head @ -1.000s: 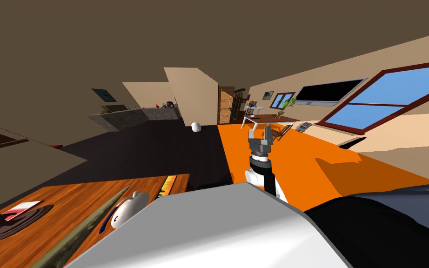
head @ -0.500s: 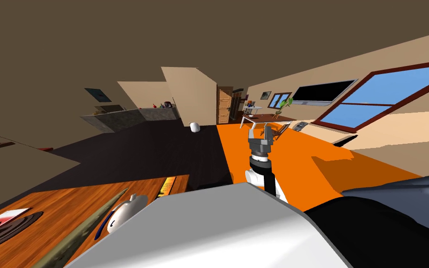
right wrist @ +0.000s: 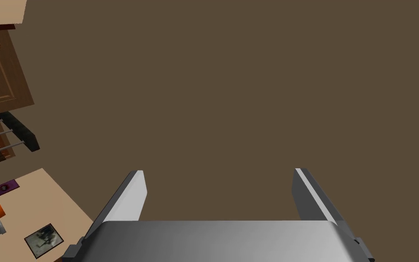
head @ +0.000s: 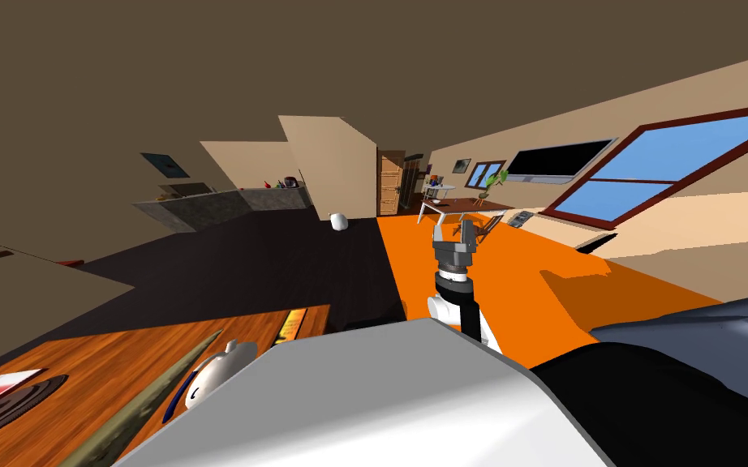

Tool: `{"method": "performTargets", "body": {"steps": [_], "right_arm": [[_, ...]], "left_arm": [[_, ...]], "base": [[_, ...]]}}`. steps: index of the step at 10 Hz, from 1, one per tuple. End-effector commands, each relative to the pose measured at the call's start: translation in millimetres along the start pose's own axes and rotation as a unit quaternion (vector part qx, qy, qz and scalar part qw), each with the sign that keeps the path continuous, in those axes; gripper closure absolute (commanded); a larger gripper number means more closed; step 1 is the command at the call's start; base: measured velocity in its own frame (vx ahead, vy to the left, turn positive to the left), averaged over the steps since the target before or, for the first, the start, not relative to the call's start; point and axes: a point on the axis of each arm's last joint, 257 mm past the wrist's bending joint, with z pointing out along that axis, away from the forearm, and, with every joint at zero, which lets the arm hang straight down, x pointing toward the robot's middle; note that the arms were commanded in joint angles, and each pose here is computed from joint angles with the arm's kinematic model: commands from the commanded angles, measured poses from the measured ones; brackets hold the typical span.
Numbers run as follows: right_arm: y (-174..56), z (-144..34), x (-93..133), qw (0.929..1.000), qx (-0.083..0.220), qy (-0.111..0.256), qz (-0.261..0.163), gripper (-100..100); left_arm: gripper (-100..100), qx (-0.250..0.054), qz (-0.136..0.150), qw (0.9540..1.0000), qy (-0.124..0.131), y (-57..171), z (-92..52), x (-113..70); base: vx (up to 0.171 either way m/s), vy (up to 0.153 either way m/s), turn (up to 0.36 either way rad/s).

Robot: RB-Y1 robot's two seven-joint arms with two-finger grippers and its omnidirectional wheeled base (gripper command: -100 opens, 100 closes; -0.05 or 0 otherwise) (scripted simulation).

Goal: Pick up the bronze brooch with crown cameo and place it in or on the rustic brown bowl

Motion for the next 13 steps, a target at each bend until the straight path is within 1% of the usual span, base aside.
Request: {"method": "performTargets", "body": {"steps": [1, 4, 7, 8, 9, 13], "right_arm": [[0, 0.0, 0, 1.0000, 0.000, 0.000, 0.000, 0], [0, 0.0, 0, 1.0000, 0.000, 0.000, 0.000, 0], [0, 0.0, 0, 1.0000, 0.000, 0.000, 0.000, 0], [0, 0.0, 0, 1.0000, 0.000, 0.000, 0.000, 0], [0, 0.0, 0, 1.0000, 0.000, 0.000, 0.000, 0], [0, 0.0, 0, 1.0000, 0.000, 0.000, 0.000, 0]], "left_arm": [[100, 0.003, -0.012, 0.9999, 0.006, -5, -3.4, -3.9], [100, 0.012, -0.037, 0.9991, 0.020, -19, -10.4, -8.3], [100, 0.024, -0.065, 0.9968, 0.039, -38, -17.5, -6.4], [100, 0.021, -0.058, 0.9975, 0.034, -33, -16.8, -8.1], [-100, 0.022, -0.060, 0.9974, 0.036, -34, -17.2, -7.6], [-100, 0.022, -0.059, 0.9974, 0.036, -34, -17.2, -7.6]], "base": [[-0.005, 0.009, -0.003], [-0.008, 0.010, 0.002], [-0.014, 0.011, 0.022], [-0.005, 0.003, -0.002], [0.000, 0.000, 0.000], [0.000, 0.000, 0.000]]}}
